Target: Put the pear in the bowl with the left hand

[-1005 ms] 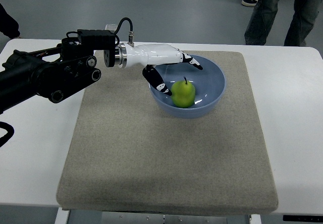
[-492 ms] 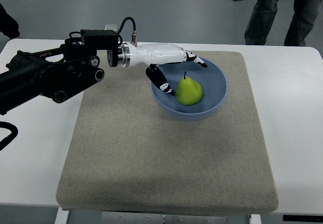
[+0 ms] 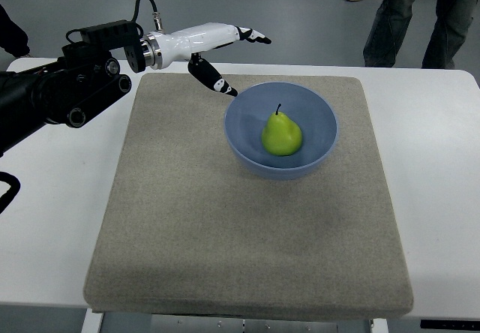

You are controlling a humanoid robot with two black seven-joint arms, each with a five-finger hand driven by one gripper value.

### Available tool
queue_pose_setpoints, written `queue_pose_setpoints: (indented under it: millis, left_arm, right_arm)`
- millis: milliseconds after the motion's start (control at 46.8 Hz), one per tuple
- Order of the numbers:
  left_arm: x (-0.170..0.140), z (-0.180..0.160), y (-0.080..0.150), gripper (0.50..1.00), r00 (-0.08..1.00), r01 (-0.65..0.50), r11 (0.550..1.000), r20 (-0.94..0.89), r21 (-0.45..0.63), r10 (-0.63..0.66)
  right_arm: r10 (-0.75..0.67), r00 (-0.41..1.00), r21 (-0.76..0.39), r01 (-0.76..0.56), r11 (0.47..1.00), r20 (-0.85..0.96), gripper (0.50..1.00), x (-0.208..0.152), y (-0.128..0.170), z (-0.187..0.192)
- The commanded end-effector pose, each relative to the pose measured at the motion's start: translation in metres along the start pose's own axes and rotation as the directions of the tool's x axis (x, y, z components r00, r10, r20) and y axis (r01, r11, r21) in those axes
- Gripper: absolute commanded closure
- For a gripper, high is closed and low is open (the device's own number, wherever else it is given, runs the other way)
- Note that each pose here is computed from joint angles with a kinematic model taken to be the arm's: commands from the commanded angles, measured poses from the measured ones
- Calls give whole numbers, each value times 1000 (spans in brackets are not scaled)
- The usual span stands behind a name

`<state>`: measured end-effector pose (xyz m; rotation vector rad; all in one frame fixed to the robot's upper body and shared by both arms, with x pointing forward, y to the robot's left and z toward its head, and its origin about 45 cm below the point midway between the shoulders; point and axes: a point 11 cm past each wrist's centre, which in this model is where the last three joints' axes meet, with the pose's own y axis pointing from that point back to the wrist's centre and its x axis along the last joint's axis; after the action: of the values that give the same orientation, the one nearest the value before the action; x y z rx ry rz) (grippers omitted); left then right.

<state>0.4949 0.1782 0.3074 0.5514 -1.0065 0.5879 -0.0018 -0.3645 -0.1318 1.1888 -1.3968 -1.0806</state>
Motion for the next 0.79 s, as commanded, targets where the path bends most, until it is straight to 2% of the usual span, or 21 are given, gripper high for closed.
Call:
queue_pose_setpoints:
  millis: [0,385,770]
  left_arm:
    - [6,-16,7,574,999,-31,998,-38,49,33]
    - [22,-66,36,574,955,-164,965,-210,205,207]
    - [34,-93,57,574,844,-290,906,-363,310,394]
  right_arm:
    - [0,1000,0,0,1000,0,574,0,0,0]
    - [0,1000,0,0,1000,0,574,0,0,0]
    - [0,1000,0,0,1000,0,574,0,0,0]
